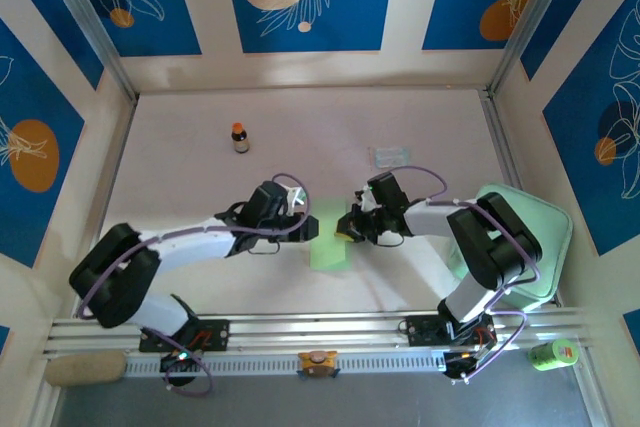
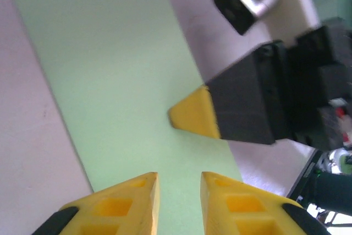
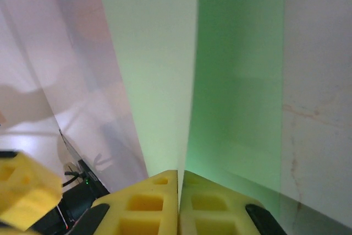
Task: Fold a paper plane with a square sheet of paper (pick it up from the middle)
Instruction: Fold the triangle a second time at the center of the table.
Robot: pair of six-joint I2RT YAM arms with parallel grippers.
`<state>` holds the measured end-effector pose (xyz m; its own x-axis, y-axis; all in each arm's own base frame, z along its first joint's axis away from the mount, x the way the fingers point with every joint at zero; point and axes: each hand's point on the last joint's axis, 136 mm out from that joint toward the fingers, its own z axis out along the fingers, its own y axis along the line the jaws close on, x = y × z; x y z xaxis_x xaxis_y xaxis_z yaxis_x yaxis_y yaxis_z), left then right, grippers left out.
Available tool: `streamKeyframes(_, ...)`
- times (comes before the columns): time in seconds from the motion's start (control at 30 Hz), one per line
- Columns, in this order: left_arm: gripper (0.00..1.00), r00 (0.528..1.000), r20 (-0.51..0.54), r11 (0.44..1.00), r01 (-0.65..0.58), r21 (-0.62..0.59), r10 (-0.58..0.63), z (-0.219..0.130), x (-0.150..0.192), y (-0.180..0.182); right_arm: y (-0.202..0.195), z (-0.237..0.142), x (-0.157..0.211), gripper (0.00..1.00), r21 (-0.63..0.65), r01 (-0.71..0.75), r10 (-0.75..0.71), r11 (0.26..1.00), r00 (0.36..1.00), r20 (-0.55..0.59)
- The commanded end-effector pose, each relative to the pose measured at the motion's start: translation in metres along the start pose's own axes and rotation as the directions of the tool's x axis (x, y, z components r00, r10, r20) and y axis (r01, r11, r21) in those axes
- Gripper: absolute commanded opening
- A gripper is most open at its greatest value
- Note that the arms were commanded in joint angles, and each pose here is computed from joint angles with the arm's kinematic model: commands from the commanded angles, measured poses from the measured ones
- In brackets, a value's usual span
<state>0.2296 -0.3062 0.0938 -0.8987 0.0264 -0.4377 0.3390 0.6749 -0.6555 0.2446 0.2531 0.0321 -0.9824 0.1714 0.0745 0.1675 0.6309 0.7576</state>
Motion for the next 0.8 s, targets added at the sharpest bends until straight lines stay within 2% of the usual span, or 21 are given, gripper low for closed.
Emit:
streamKeyframes(0.0, 0.30, 0.974, 0.115, 0.980, -0.187, -0.062, 0.193, -0.015, -0.007, -0.012, 0.005, -0.001, 0.003, 0.07, -0.018, 0.018, -0.019, 1.000, 0.998, -0.055)
streamKeyframes(0.17, 0.42, 0.895, 0.128, 0.902, -0.414, -0.126, 0.428, -0.018, 0.012, -0.024, 0.012, -0.003, 0.001, 0.08, -0.037, 0.016, -0.019, 0.999, 0.996, -0.084)
streamKeyframes(0.27, 0.48, 0.855, 0.045, 0.852, -0.508, -0.127, 0.517, -0.012, 0.031, -0.030, 0.014, -0.005, 0.000, 0.11, -0.030, 0.018, -0.021, 0.999, 0.996, -0.086)
streamKeyframes(0.37, 0.51, 0.855, -0.076, 0.843, -0.518, -0.148, 0.512, -0.003, 0.045, -0.028, 0.012, -0.007, -0.001, 0.15, -0.017, 0.008, -0.010, 1.000, 0.997, -0.080)
streamKeyframes(0.5, 0.61, 0.784, -0.120, 0.767, -0.621, -0.161, 0.610, 0.012, 0.059, -0.040, 0.013, -0.008, 0.000, 0.13, -0.023, -0.001, -0.001, 1.000, 0.997, -0.080)
streamKeyframes(0.6, 0.65, 0.735, -0.154, 0.710, -0.678, -0.190, 0.661, 0.020, 0.064, -0.044, 0.012, -0.009, 0.000, 0.08, -0.018, -0.010, 0.009, 1.000, 0.997, -0.078)
streamKeyframes(0.73, 0.69, 0.661, -0.211, 0.618, -0.749, -0.238, 0.720, 0.028, 0.070, -0.044, 0.010, -0.009, 0.000, 0.07, -0.012, -0.033, 0.032, 0.999, 0.997, -0.073)
streamKeyframes(0.77, 0.78, 0.644, -0.221, 0.596, -0.763, -0.250, 0.732, 0.029, 0.071, -0.044, 0.011, -0.009, -0.001, 0.07, -0.013, -0.034, 0.032, 0.999, 0.997, -0.073)
